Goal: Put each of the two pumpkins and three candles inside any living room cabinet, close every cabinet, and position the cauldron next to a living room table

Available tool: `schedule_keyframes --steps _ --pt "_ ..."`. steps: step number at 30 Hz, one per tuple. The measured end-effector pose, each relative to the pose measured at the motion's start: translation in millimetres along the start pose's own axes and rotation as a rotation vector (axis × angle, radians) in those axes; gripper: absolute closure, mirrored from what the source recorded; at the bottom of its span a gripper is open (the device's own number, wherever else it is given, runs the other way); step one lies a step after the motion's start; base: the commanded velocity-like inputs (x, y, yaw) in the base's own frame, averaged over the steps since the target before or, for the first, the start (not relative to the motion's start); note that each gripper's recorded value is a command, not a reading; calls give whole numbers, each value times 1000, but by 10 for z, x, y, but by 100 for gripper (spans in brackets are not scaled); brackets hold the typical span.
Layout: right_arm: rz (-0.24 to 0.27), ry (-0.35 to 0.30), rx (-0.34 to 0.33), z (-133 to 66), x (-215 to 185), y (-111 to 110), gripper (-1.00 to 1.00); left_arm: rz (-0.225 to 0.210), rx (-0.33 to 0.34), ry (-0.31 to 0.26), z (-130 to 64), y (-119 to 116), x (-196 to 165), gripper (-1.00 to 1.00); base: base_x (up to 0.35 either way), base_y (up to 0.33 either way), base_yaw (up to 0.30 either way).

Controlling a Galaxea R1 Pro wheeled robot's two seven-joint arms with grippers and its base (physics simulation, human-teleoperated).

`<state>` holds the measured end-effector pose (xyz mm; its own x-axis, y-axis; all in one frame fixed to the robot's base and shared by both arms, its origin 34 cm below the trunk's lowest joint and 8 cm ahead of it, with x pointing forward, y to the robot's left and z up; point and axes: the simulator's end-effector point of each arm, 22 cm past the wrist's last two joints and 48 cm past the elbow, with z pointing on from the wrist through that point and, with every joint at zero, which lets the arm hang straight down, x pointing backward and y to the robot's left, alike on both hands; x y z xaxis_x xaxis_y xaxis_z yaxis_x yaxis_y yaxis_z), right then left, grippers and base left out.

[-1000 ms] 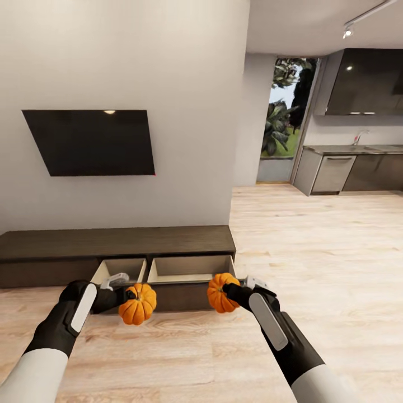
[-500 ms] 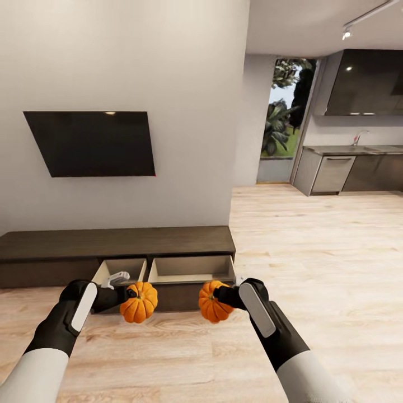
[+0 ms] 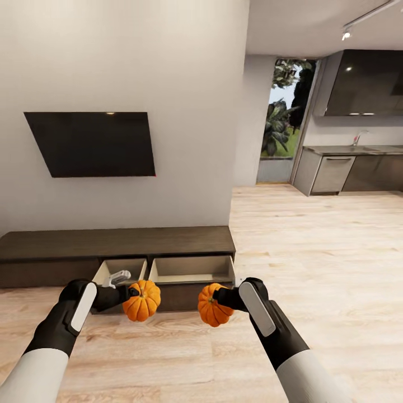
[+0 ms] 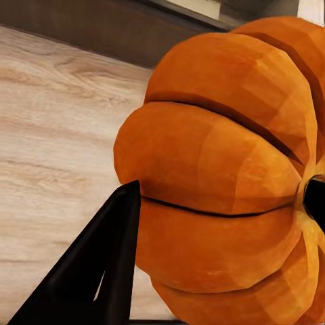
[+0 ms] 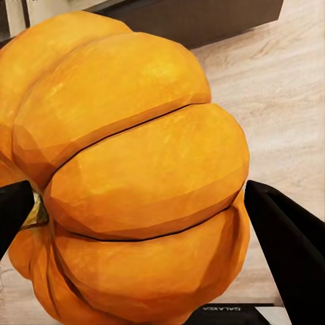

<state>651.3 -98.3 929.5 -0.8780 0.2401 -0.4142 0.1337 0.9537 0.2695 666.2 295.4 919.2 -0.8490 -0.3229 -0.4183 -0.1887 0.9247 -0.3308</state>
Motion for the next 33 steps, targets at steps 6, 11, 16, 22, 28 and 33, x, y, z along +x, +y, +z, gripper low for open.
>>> schedule_keyframes --steps 6,11,16,22,28,33 --pt "-1 -7 -1 -11 -20 6 100 1 28 0 -2 -54 0 100 269 0 0" --pt "0 -11 -2 -18 -34 11 100 2 27 -1 -4 -49 -6 100 325 0 0" --pt "1 -13 -3 -19 -39 13 100 2 26 -1 -2 -44 -3 100 330 0 0" --pt "0 -12 -3 -18 -36 13 100 3 24 -1 -2 -41 -4 100 330 0 0" --pt "-1 -11 -3 -17 -35 12 100 4 23 -1 -1 -37 -4 100 330 0 0" --pt "-2 -11 -2 -16 -31 12 100 4 22 -1 -2 -37 -6 100 330 0 0"
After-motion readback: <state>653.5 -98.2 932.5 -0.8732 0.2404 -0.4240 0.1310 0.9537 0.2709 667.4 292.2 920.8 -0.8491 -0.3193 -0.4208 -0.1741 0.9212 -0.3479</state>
